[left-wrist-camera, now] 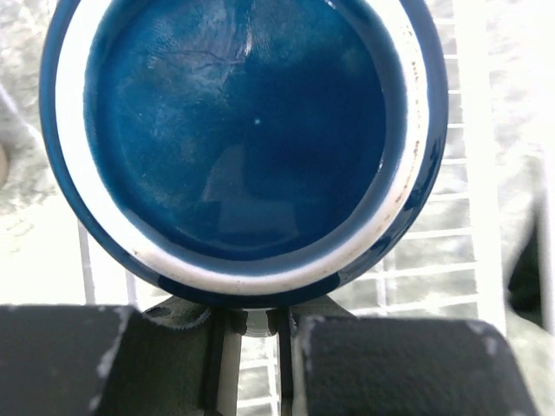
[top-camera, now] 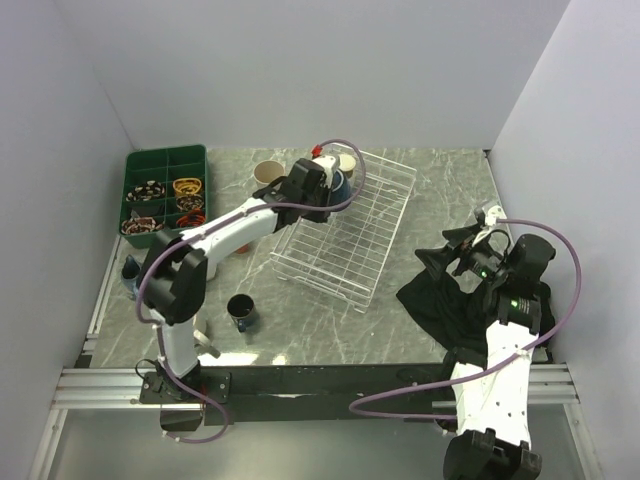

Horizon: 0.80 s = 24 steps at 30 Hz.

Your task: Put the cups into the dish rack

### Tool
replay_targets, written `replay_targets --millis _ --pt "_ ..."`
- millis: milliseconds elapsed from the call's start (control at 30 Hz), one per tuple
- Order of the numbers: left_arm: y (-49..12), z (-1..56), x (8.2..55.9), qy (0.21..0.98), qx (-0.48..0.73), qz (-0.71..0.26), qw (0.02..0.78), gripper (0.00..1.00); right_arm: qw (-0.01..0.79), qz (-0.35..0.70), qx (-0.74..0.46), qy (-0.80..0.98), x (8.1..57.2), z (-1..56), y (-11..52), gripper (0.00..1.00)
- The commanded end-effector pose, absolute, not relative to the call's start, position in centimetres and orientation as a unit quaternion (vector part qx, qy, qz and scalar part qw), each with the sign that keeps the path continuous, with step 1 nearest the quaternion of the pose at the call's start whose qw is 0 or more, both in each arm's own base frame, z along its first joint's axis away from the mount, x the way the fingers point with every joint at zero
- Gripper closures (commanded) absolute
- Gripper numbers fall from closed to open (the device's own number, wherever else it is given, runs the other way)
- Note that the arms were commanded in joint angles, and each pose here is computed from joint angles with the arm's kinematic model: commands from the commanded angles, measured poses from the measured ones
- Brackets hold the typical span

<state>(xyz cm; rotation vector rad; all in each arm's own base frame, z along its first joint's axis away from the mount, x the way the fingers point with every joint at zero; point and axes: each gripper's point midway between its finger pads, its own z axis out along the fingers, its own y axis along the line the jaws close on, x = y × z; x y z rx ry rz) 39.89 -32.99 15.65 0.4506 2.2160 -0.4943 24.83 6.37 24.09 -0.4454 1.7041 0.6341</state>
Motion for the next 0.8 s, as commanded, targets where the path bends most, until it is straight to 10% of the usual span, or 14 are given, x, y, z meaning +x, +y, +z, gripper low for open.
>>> replay_targets --millis 0,767 --pt "-33.5 19.7 43.4 0.846 0.175 -0.183 0.468 0.99 0.612 0.245 -0.195 0.727 25.3 25.3 5.5 0.0" --pt "-33.4 14.1 48.4 0.875 0.143 -0.122 0.447 0.96 0.616 0.239 -0.19 0.726 25.2 25.5 5.0 0.0"
